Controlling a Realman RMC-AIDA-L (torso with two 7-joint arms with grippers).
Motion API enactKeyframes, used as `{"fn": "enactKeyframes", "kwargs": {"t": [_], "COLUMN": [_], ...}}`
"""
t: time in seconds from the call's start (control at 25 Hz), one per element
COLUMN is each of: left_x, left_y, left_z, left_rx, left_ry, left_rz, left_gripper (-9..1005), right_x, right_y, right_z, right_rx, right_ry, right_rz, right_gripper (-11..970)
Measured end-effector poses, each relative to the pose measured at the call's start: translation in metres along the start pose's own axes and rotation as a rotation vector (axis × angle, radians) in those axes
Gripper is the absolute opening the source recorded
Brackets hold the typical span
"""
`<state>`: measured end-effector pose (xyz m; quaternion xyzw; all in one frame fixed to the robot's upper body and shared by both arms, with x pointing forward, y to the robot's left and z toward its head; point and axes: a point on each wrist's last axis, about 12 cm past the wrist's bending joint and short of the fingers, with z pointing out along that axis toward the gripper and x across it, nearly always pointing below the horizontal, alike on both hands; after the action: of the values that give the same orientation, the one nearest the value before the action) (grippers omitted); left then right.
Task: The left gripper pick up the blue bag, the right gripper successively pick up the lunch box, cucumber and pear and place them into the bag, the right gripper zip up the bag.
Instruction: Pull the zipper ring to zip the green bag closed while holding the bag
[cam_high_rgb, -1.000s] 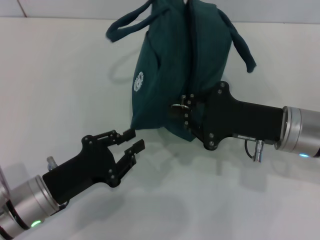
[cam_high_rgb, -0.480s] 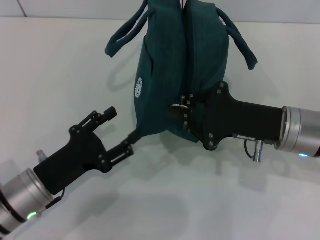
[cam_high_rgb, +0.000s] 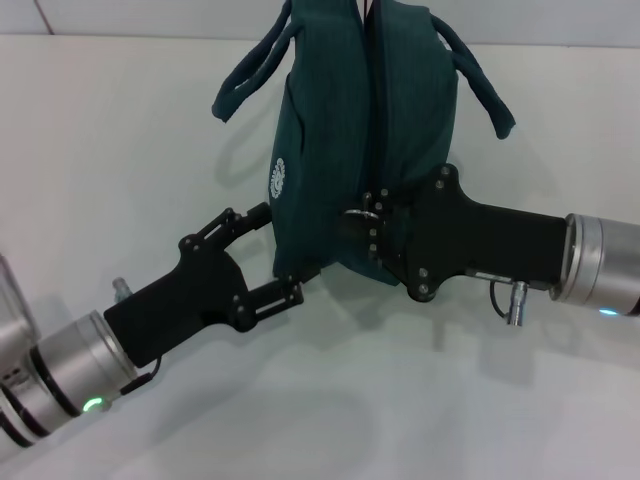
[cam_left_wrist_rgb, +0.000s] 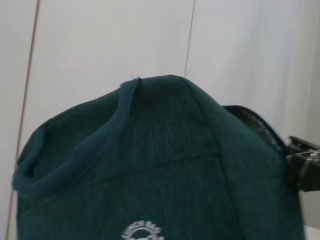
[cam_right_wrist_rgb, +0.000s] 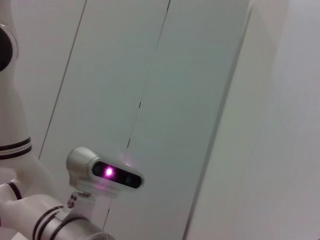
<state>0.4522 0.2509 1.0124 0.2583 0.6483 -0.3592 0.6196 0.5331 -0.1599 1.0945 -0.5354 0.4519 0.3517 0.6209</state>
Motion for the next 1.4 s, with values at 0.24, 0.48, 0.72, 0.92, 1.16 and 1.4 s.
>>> {"fn": "enactKeyframes", "kwargs": {"t": [0.24,0.48,0.72,0.92,1.16,1.4], "left_x": [0.003,0.002,0.001,0.000,-0.002,-0.001], "left_y": [0.004,0.004,0.004,0.006,0.003,0.000], "left_z": [0.003,0.004,0.005,0.005,0.006,0.008], "left_rx": [-0.044,-0.036,-0.033,-0.052,-0.023,0.009], "left_ry": [0.021,0.015,0.013,-0.001,-0.010,0.001], "left_rz": [0.004,0.008,0.037,0.047,0.059,0.088], "left_gripper": [880,849,761,570,425,296], "right_x": [0.001,0.003,0.003,0.006,0.011,0.013], "right_y": [0.001,0.003,0.008,0.011,0.017,0.021], "right_z": [-0.002,-0.006,-0.011,-0.017,-0.022,-0.024], "right_rx": [0.008,0.022,0.040,0.087,0.105,0.104], "right_ry": [0.001,-0.005,-0.043,-0.070,-0.055,-0.048], "right_rz": [0.005,0.019,0.052,0.101,0.136,0.144], "right_gripper": [32,33,33,32,32,32]}}
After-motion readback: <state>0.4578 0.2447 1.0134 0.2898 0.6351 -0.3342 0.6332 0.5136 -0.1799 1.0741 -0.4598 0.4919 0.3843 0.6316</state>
